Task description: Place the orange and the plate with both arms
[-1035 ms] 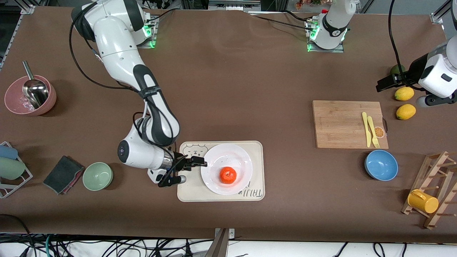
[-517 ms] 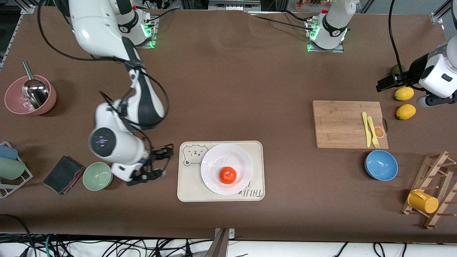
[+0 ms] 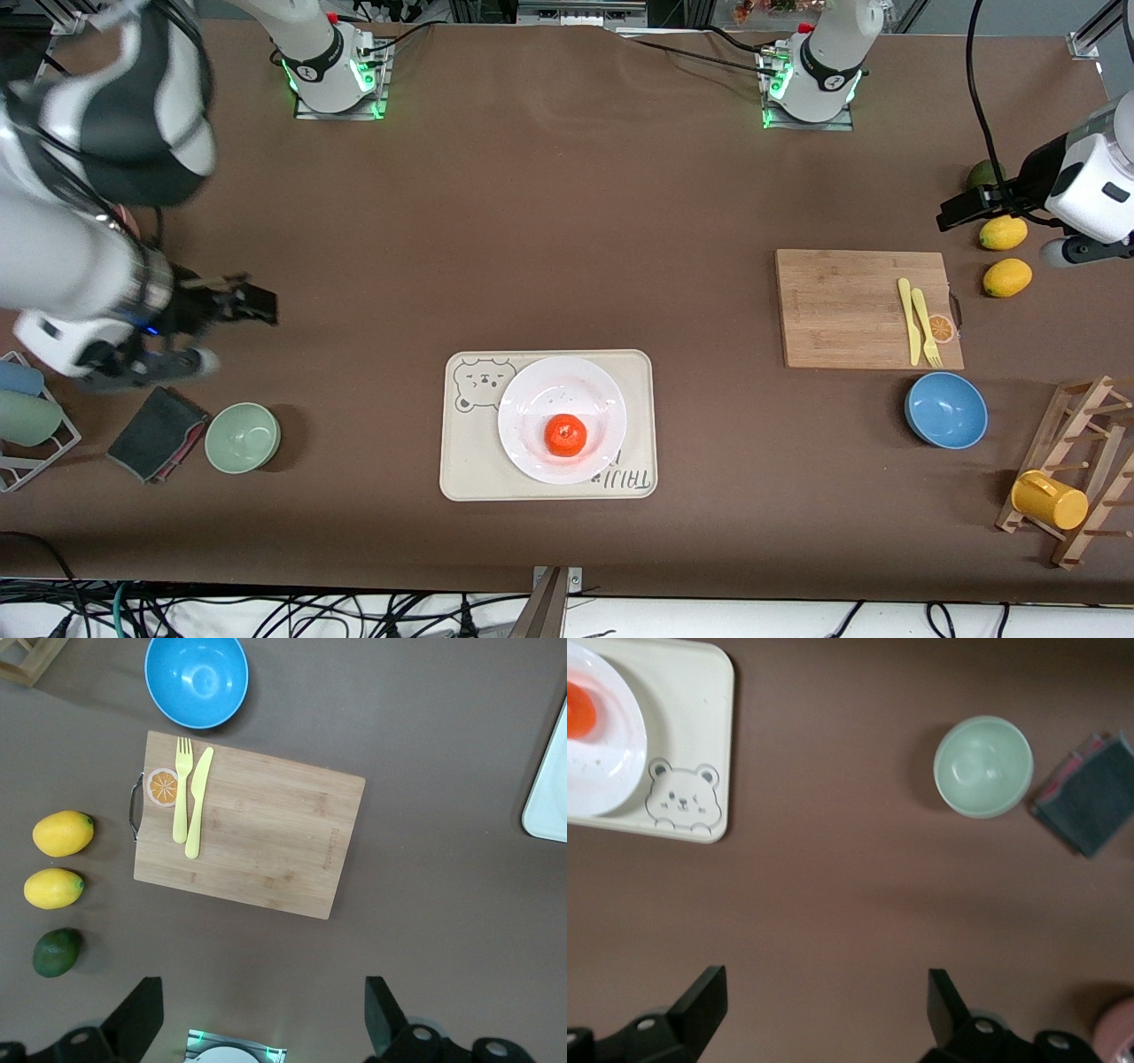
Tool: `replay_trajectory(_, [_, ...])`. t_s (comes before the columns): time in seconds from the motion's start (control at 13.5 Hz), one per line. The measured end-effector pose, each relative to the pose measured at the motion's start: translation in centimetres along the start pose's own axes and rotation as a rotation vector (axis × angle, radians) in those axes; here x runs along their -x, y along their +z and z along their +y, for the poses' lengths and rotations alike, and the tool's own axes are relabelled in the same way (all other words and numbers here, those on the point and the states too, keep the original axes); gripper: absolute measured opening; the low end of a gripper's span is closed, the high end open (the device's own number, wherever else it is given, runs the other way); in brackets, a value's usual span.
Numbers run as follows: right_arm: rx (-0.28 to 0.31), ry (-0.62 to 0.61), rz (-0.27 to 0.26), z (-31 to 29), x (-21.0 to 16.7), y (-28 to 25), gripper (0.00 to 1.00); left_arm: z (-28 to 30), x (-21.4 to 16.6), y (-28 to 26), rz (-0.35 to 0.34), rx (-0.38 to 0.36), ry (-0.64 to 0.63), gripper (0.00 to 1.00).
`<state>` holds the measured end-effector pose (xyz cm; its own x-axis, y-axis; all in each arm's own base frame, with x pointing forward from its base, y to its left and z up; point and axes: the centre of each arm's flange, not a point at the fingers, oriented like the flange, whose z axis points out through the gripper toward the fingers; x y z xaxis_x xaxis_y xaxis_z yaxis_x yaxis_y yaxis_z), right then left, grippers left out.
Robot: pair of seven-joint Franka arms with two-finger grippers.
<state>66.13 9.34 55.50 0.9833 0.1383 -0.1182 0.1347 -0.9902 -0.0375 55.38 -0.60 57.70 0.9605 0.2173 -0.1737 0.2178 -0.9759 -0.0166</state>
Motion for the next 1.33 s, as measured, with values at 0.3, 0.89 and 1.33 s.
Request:
replay_trajectory(0.3, [0.066, 0.037, -0.065, 5.1, 4.5, -0.9, 1.0, -1.3, 0.1, -0.7, 0.014, 0.006, -0.003, 1.0])
replay_trajectory(0.89, [0.059, 0.158, 0.096, 6.2, 11.6, -0.3, 1.0, -3.0, 0.2, -1.4, 0.032, 0.014, 0.004, 1.0])
replay_trajectory(1.33, [0.056, 0.162, 0.081, 6.3, 12.4, -2.2, 1.0, -2.8, 0.2, -1.8, 0.044, 0.016, 0.008, 1.0])
